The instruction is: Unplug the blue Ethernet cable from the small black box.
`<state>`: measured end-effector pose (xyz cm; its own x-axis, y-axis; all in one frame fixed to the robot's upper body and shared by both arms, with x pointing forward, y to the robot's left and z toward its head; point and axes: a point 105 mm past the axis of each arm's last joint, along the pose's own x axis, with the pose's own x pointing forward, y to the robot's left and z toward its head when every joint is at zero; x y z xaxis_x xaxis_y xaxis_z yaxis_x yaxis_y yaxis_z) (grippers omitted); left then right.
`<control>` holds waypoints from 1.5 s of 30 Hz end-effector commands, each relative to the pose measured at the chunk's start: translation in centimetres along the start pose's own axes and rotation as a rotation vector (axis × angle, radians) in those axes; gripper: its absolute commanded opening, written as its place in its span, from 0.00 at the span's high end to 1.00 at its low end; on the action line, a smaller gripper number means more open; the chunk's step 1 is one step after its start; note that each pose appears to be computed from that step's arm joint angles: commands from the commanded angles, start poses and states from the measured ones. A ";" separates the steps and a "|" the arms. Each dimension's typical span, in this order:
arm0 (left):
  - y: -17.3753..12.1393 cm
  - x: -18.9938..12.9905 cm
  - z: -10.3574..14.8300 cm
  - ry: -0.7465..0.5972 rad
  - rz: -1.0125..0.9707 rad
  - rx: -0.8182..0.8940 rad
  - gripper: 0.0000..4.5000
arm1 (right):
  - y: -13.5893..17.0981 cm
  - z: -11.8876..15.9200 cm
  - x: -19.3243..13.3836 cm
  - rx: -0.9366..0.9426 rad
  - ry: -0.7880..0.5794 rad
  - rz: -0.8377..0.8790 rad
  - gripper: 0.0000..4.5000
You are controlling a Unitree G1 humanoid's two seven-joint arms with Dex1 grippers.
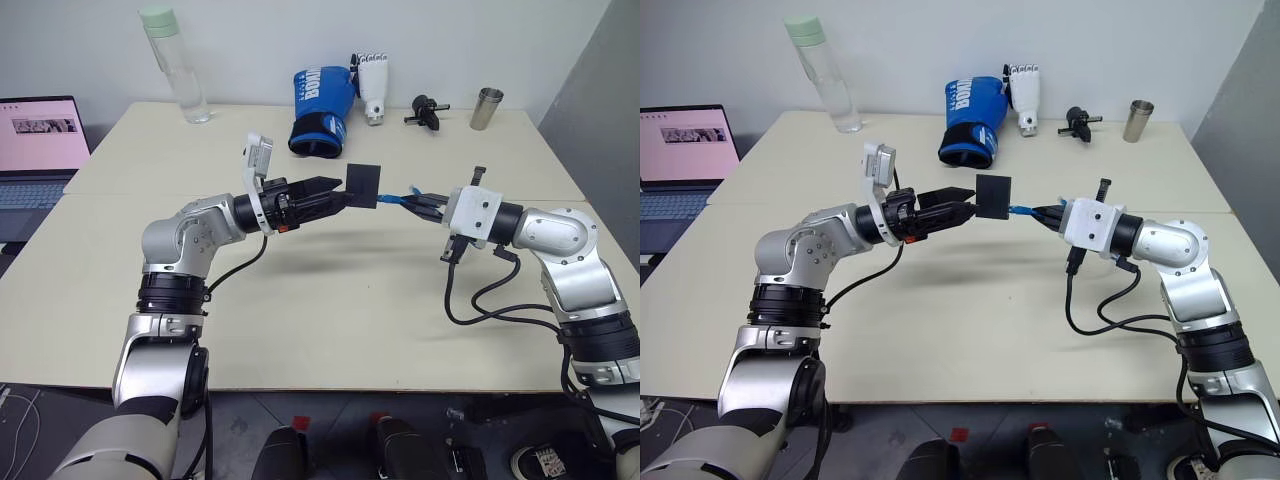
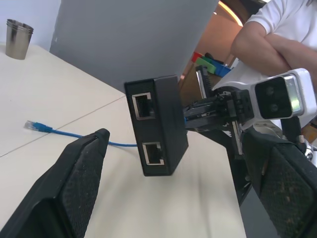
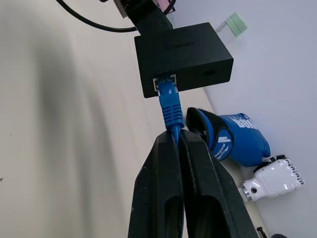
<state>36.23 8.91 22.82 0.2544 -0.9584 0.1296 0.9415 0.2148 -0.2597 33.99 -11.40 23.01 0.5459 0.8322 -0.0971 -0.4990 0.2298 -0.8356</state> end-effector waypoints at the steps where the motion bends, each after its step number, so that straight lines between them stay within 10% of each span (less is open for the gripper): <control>1: -0.7 0.8 1.1 -0.019 -0.045 0.044 0.00 | -0.4 1.6 0.1 -0.064 -0.045 -0.021 0.99; 20: -1.5 1.4 1.1 0.005 -0.099 0.063 0.82 | -0.5 1.4 0.3 -0.070 -0.033 -0.039 1.00; 25: -1.3 1.5 1.4 0.013 -0.082 0.096 0.83 | -0.7 1.6 0.3 -0.051 -0.041 -0.034 1.00; 36: -2.2 1.1 2.9 0.065 -0.135 0.142 0.83 | 0.0 2.7 -1.2 0.162 -0.012 0.183 0.49; 45: -3.2 -0.2 3.5 0.101 -0.221 0.166 0.83 | -3.7 4.7 -2.5 0.906 -0.050 0.285 0.03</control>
<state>34.71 9.39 25.04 0.0759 -0.9953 0.0603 0.9867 0.0663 -0.1482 31.44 -11.26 28.56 0.3278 0.9231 -0.2011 -0.9398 0.2969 -0.1694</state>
